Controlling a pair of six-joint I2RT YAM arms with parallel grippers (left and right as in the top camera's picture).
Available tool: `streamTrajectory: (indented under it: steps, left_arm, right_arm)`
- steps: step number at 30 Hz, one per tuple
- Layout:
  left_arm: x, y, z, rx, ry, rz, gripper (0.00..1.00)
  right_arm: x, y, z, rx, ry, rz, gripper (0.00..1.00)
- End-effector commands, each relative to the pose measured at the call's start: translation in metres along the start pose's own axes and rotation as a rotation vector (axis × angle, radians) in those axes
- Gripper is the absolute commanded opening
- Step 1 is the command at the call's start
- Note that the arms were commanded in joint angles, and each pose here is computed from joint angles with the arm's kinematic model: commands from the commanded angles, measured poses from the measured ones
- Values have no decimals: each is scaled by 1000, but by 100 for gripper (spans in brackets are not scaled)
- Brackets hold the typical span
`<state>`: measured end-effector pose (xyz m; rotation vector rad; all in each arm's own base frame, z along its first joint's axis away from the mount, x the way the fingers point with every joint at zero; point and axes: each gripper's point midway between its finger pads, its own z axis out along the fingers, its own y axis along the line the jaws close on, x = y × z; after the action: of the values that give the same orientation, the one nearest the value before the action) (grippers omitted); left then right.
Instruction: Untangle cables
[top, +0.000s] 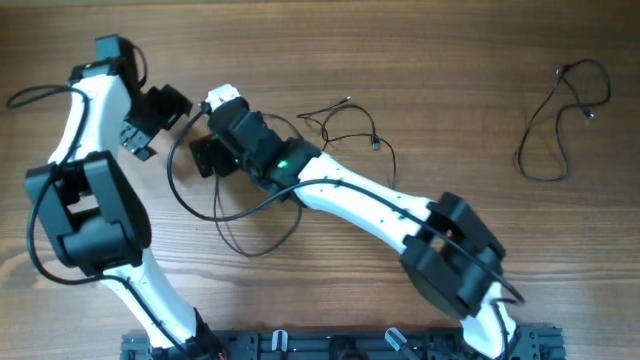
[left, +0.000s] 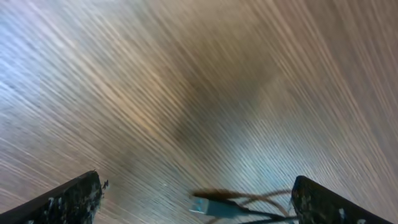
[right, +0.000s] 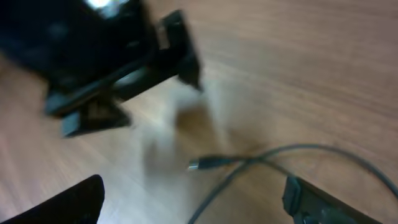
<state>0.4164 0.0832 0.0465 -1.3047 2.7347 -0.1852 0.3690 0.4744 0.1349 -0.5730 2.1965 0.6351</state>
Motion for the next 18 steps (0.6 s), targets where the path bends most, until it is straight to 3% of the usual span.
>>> streamTrajectory:
  steps: [1, 5, 13, 18]
  left_arm:
    - [3, 5, 5, 2, 24, -69, 100]
    - [4, 4, 5, 3, 24, -66, 100]
    - [3, 3, 5, 5, 21, -65, 100]
    - [3, 3, 5, 5, 20, -65, 100]
  right_arm:
    - [19, -31, 40, 110, -32, -8, 92]
    - [32, -41, 64, 138, -65, -16, 91]
    - [83, -57, 98, 162, 9, -43, 91]
    - [109, -67, 105, 186, 76, -55, 85]
